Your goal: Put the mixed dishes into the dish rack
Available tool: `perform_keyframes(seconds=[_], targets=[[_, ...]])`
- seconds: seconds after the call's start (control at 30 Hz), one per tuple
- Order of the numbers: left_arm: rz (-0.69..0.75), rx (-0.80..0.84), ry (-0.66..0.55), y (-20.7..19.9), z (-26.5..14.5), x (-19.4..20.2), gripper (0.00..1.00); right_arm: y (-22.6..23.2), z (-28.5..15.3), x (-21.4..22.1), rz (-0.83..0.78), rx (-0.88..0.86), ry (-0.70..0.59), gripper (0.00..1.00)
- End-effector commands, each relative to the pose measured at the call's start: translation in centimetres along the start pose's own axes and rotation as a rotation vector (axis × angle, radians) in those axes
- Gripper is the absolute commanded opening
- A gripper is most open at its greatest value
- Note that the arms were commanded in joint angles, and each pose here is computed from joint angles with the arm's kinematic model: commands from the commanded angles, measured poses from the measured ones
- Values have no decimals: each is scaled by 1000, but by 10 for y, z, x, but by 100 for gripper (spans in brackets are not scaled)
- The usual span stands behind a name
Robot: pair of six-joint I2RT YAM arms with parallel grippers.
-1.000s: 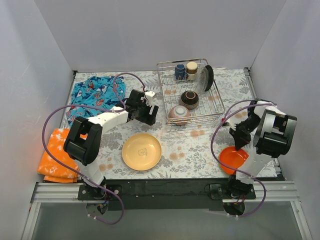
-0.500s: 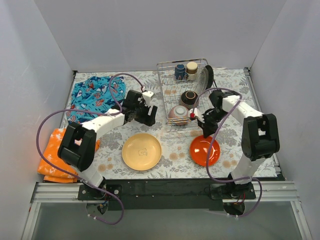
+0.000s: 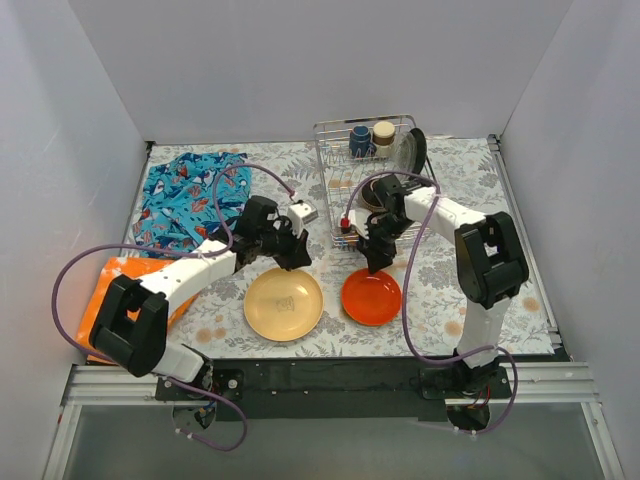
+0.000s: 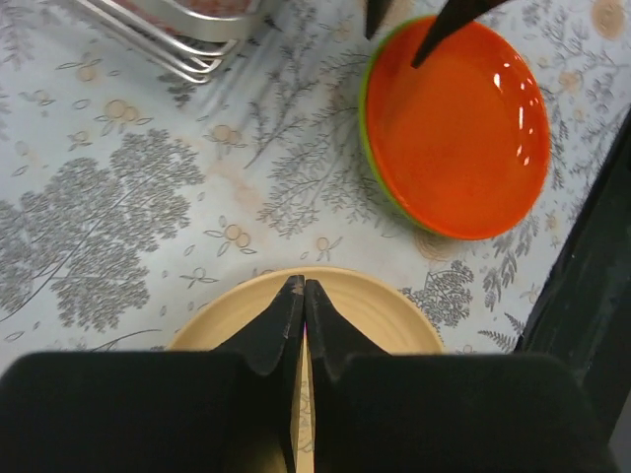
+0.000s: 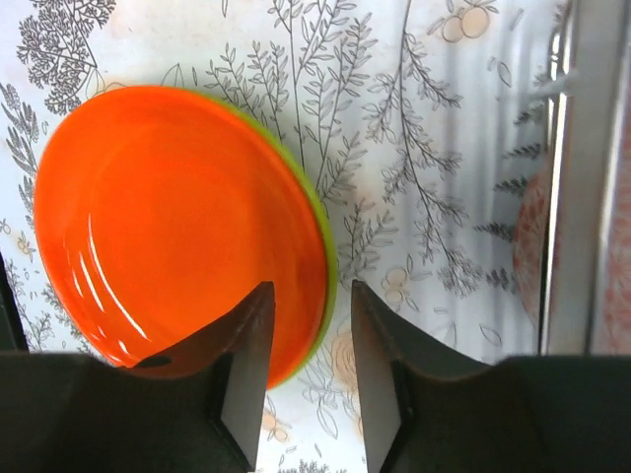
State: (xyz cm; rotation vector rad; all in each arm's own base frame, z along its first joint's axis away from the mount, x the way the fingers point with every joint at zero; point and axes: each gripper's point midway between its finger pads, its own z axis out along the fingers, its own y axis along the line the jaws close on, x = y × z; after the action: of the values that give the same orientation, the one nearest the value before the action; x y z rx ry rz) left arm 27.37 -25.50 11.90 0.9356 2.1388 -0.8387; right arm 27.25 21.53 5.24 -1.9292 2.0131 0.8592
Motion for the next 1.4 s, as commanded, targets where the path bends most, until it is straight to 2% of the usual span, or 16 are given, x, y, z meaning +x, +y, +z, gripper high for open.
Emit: perform_keyframes(seconds=[0.0,0.17,0.37,0.5,0.67,1.03,1.37], targets=[[137,172,-1,-37,13,7,0,-7,-38,-20,8,157,-64,48],[204,246,-11,-60,39,10,0,12,-57,-17,124,228,-94,51],[161,297,-15,-76,70,13,0,22,-53,16,345,374,-92,51],[145,313,-15,-81,83,16,0,25,-69,28,529,529,-174,51],[128,337,2,-89,92,23,0,29,-76,50,715,597,-231,52],[94,313,87,-84,114,57,0,43,-53,60,806,516,-277,55],[95,327,107,-92,143,59,0,43,-44,56,825,465,-299,56]])
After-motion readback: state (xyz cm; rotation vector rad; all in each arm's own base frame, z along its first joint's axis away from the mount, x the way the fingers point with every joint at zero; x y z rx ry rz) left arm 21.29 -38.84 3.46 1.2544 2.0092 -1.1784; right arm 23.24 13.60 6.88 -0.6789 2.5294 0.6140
